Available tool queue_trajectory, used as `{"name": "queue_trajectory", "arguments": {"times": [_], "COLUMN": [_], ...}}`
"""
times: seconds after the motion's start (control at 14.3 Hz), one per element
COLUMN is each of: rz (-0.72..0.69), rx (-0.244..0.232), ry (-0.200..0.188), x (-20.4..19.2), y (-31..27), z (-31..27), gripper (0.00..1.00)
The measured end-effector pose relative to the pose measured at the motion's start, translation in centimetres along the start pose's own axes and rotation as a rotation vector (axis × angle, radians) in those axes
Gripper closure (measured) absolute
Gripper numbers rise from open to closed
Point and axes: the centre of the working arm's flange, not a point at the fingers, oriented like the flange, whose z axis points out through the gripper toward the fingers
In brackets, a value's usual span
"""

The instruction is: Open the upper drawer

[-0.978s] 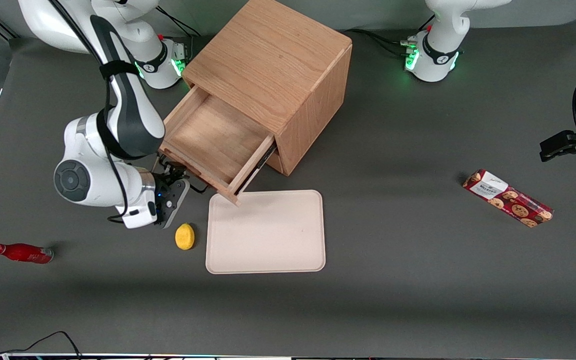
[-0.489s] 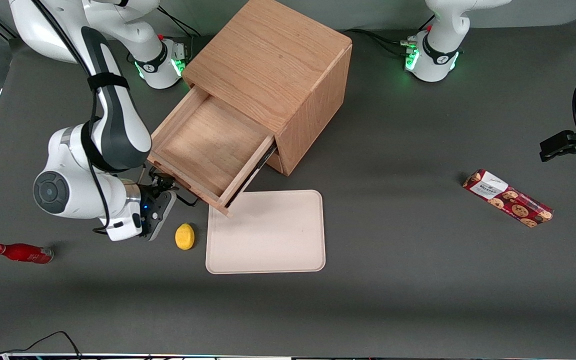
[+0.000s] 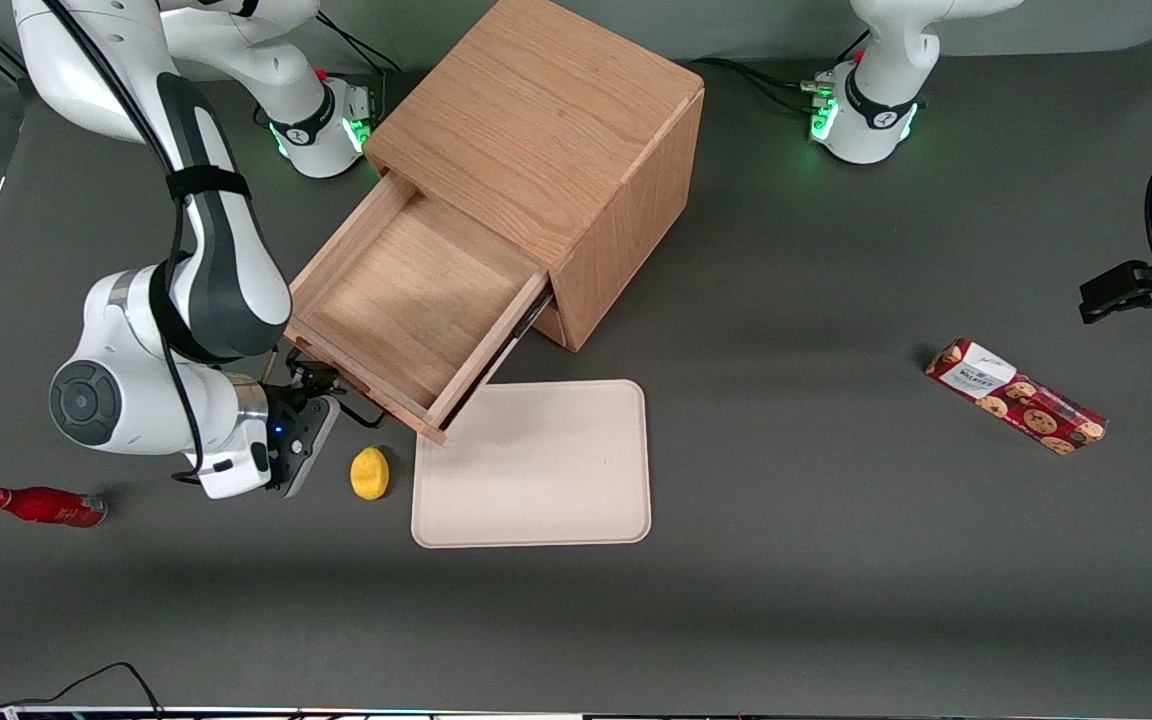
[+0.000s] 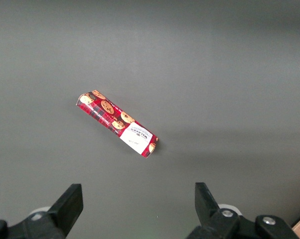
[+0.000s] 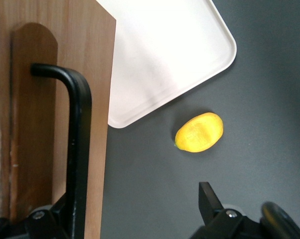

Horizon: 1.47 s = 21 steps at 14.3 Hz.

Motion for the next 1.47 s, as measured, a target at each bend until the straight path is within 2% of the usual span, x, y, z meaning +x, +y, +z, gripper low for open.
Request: {"name": "queue_trajectory", "arguments": {"times": [0.42, 0.77, 0.84, 0.98, 1.12, 1.26, 1.47], "rz": [-0.003, 0.017, 0.062, 0.172, 0.264, 0.371, 0.497], "rx": [-0.003, -0.019, -0.013, -0.004, 0.020, 0.036, 0.014], "ry": [0.002, 0.018, 0.007, -0.045, -0.097, -0.132, -0.111], "x": [0.1, 0.6, 0.4, 0.1, 0.2, 0.0, -1.1], "y": [0.0, -0.5, -0.8, -2.3, -4.9, -7.6, -10.2], "z": [-0.2, -2.5, -3.2, -5.6, -9.2, -13.7, -18.6], "gripper": [0.00, 0.00, 0.00, 0.00, 0.00, 0.00, 0.00]}}
